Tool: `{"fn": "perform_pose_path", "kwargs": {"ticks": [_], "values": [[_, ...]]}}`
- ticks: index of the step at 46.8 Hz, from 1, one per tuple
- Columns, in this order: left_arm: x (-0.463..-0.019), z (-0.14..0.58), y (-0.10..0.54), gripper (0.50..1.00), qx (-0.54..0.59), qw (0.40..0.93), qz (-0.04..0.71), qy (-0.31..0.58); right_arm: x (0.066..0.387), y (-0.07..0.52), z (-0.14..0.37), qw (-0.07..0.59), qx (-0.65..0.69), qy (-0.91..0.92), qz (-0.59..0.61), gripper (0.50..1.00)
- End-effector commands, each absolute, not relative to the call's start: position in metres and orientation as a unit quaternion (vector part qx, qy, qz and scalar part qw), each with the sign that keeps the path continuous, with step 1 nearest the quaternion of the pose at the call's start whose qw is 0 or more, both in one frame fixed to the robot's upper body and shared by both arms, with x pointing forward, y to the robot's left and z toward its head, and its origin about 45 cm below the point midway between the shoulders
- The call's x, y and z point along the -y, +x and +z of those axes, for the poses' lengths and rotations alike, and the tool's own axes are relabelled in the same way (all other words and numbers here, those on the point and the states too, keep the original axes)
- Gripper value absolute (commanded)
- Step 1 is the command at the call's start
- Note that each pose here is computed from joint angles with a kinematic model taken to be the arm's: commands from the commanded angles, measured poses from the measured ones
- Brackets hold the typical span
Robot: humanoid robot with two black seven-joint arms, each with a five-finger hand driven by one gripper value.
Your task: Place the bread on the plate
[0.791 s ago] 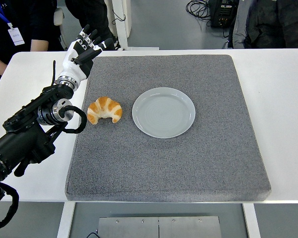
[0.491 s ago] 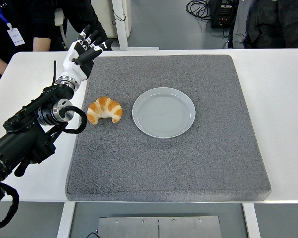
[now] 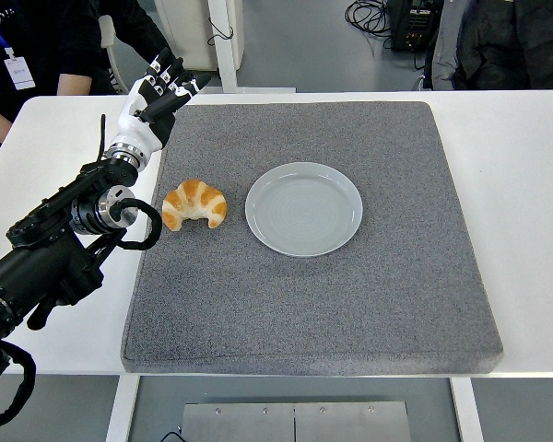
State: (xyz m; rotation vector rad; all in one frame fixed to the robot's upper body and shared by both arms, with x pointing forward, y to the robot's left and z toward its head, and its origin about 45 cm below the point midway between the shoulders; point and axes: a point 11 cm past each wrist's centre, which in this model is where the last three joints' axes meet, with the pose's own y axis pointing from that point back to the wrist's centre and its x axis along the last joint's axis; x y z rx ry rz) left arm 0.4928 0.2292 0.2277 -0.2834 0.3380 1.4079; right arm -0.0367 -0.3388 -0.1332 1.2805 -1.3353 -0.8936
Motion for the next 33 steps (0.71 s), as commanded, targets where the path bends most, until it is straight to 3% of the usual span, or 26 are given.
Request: {"fn": "perform_pose_path", "kwargs": {"ticks": [1,33], "values": [[-0.229,0.2291,0.4934,0.977,-0.153,0.74,0.642,-0.13,0.3387,-0.0367,-0.1332,0.517,0.556,0.534,-0.372,1.0],[-0.2323,0.2307,0.4943,0.975,-0.15,0.74,0.643,-0.127,0.3387,-0.0367,-0.1332,0.517,0.556,0.534,-0.372,1.0]]}}
